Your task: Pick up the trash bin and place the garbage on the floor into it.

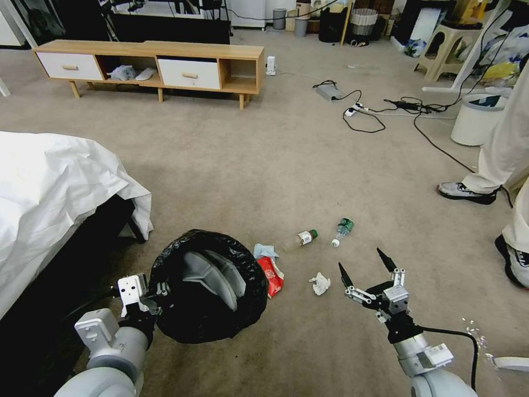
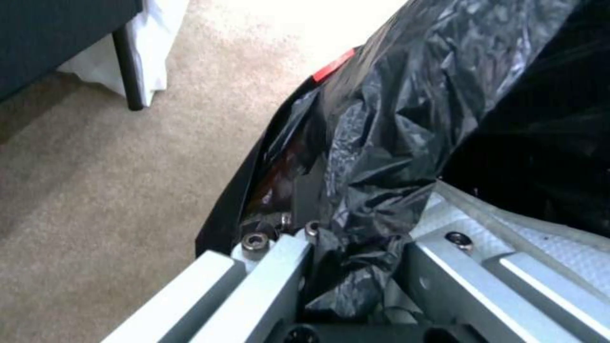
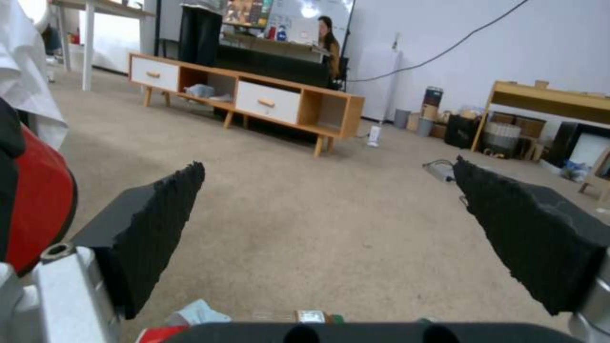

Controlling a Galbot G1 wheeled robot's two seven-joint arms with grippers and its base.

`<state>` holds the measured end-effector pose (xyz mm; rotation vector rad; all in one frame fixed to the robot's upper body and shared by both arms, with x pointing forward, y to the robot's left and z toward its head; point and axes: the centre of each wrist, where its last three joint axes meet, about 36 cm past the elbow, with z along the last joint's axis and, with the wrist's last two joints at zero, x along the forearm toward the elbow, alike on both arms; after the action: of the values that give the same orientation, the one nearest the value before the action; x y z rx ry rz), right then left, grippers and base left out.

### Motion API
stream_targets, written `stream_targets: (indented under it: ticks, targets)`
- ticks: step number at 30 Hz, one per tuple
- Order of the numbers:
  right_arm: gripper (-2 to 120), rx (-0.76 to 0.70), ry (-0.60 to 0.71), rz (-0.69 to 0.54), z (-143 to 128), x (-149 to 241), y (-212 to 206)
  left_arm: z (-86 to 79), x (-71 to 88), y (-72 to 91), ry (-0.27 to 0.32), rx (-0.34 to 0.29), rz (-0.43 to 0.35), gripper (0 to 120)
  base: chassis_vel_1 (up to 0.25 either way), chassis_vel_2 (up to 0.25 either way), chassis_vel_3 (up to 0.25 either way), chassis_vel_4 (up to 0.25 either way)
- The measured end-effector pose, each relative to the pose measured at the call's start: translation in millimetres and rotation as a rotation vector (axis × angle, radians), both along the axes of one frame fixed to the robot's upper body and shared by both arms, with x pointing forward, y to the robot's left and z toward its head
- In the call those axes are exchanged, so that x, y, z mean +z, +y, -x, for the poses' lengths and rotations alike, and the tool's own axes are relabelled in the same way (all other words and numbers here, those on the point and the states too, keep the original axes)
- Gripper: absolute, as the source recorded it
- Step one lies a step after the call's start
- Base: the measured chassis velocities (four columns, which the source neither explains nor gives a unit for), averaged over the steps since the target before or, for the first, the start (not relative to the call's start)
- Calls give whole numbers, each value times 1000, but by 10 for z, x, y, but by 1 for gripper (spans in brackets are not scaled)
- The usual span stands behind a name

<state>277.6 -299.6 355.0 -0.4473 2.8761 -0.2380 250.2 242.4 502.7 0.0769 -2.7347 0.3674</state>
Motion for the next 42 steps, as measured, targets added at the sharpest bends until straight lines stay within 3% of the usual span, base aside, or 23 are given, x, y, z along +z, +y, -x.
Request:
stream_targets:
  ticks: [16, 42]
  targets:
    - [100, 34, 16, 0, -77, -36, 57, 11, 17, 4, 8, -2, -7, 0, 19, 21, 17, 17]
    - [100, 99, 47, -44, -524, -116, 169, 27, -2, 66, 8, 46, -46, 0, 14, 15, 19, 14]
